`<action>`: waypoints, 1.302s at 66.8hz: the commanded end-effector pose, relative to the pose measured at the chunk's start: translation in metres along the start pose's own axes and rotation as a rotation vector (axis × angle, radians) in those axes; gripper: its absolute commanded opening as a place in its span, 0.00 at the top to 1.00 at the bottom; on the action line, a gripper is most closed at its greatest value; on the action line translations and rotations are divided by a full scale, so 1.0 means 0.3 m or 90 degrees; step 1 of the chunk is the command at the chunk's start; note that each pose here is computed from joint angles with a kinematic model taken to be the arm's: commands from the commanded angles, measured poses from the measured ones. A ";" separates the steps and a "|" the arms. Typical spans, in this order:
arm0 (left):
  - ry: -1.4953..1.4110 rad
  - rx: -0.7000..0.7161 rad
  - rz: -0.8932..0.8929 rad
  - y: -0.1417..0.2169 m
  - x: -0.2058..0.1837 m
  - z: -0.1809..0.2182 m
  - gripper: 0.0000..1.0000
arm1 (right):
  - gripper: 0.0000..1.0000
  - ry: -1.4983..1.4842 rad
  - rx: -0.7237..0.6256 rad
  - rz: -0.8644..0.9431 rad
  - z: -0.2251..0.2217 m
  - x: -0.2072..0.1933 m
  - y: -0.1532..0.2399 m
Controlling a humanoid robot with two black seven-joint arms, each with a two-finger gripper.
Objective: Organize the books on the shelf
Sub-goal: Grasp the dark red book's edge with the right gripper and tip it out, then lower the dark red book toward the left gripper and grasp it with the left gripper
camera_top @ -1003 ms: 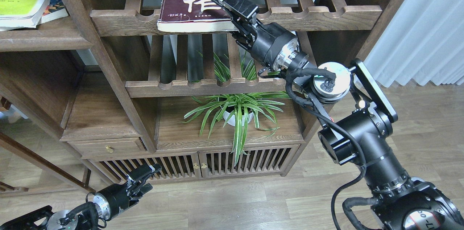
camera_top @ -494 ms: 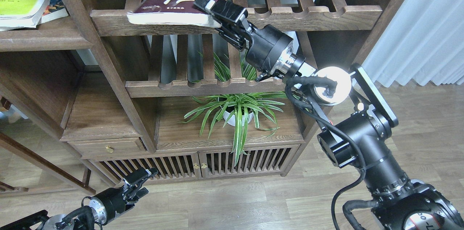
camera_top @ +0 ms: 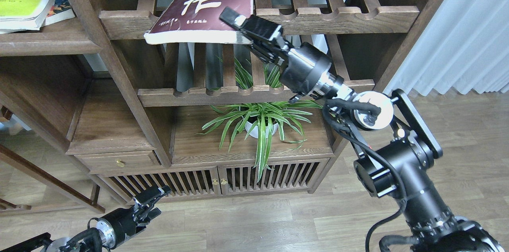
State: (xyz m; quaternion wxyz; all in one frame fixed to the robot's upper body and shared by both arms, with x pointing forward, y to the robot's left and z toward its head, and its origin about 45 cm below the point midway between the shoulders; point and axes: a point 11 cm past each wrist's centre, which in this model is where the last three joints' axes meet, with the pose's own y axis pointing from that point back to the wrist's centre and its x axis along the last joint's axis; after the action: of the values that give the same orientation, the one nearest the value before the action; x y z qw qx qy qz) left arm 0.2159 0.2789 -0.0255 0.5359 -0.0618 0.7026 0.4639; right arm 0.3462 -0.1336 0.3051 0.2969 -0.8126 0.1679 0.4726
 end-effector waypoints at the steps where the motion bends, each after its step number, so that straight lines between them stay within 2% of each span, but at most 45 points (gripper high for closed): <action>1: 0.007 -0.007 -0.016 -0.011 -0.024 0.005 0.01 | 1.00 -0.003 0.017 -0.020 0.013 0.026 0.105; 11: 0.011 0.001 -0.032 -0.024 -0.049 -0.011 0.01 | 1.00 -0.017 0.044 -0.060 0.044 0.037 0.186; 24: 0.017 0.022 -0.091 -0.059 -0.152 -0.046 0.01 | 1.00 -0.081 0.070 -0.064 0.089 0.065 0.246; 26: 0.021 0.029 -0.120 -0.067 -0.199 -0.059 0.01 | 1.00 -0.106 0.060 -0.054 0.131 0.082 0.259; 41: 0.027 0.051 -0.191 -0.068 -0.321 -0.090 0.01 | 1.00 -0.152 -0.011 -0.015 0.271 0.123 0.284; 72: -0.049 0.025 -0.235 0.147 -0.451 0.041 0.02 | 1.00 -0.195 -0.013 0.030 0.344 0.194 0.326; 87: -0.088 0.032 -0.298 0.220 -0.595 0.060 0.03 | 1.00 -0.207 -0.025 0.032 0.376 0.197 0.324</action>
State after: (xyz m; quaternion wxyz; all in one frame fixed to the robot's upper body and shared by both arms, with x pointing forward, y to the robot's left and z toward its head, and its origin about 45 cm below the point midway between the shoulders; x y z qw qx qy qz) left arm 0.2601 0.2571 0.1389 0.6608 -0.1726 0.6534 0.3266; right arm 0.2474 -0.1363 0.1810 0.2937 -0.7270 0.1292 0.6071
